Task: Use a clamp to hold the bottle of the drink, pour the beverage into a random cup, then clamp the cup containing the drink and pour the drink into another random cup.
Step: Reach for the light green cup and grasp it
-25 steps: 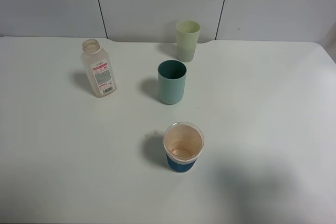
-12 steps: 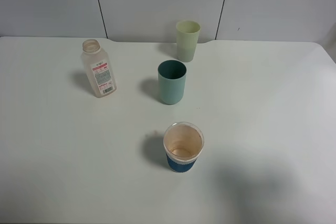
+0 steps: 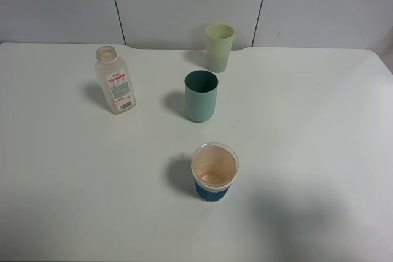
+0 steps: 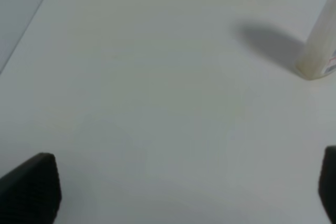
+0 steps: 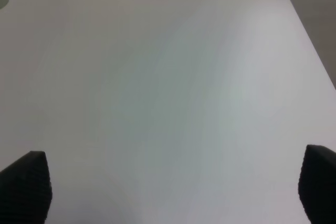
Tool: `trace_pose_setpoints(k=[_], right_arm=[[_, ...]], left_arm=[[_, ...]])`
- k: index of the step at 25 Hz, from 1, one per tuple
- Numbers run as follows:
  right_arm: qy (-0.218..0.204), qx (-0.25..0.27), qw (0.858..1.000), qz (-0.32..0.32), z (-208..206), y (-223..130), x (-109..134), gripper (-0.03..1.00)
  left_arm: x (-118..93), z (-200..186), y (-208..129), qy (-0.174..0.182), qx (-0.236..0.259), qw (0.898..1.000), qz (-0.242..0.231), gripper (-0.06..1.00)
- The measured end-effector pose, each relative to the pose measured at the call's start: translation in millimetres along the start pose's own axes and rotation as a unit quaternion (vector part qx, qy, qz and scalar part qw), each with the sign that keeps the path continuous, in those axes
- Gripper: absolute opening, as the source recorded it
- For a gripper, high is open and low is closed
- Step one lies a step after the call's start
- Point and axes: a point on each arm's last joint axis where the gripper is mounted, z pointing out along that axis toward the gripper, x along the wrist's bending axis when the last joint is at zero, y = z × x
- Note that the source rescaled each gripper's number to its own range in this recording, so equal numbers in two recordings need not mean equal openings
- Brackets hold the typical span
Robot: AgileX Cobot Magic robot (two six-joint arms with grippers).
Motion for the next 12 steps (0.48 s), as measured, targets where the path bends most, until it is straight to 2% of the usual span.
trace_pose_setpoints(k=[12], right_arm=[[0.000,0.000,1.000,0.000,0.0,0.0,0.1,1.00]], left_arm=[[0.0,0.0,0.0,0.000,0.000,1.000,0.000,1.00]])
